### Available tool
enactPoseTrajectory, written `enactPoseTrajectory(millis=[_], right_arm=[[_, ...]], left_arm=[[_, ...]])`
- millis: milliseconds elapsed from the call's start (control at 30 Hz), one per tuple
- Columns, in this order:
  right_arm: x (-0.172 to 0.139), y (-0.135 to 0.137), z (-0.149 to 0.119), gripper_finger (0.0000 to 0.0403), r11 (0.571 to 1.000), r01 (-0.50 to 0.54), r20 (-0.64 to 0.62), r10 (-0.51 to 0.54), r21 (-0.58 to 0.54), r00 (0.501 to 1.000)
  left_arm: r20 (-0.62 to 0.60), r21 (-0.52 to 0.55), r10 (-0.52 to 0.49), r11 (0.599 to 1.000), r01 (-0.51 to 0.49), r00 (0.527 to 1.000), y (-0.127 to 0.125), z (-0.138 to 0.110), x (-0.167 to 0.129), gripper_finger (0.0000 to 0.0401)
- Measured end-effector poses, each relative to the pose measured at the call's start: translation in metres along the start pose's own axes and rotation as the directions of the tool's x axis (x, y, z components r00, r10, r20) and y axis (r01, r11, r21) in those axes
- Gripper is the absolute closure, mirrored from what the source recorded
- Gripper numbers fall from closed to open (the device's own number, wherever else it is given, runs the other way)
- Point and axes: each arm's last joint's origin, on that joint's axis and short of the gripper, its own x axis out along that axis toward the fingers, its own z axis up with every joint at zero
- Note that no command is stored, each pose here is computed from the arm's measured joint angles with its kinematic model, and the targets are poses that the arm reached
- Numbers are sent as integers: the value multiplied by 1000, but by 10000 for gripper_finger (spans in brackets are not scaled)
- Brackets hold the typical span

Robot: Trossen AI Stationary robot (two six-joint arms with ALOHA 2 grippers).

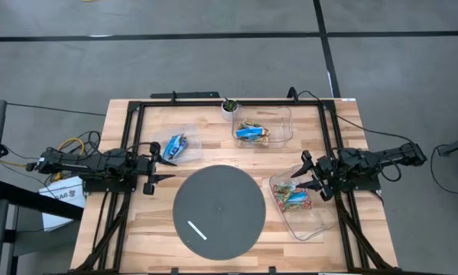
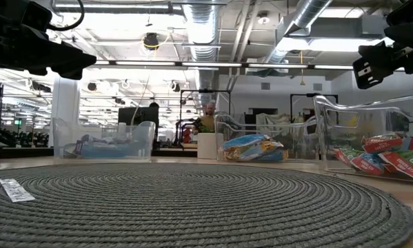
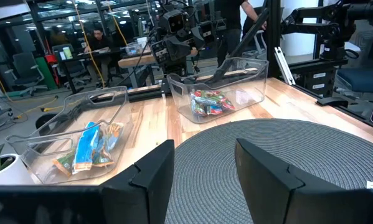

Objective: Pick and place Granola Bars by type
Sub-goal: Return to Home Position

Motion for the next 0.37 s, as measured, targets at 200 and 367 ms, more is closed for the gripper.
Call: enactPoseTrajectory(millis=[200,367], right_arm=[[0,0,0,233,1000,0,0,0,0,1000],[0,0,0,234,1000,0,0,0,0,1000]], left_arm=[[0,0,0,1000,0,1000,0,0,0,238],[0,0,0,1000,0,1000,0,0,0,238]])
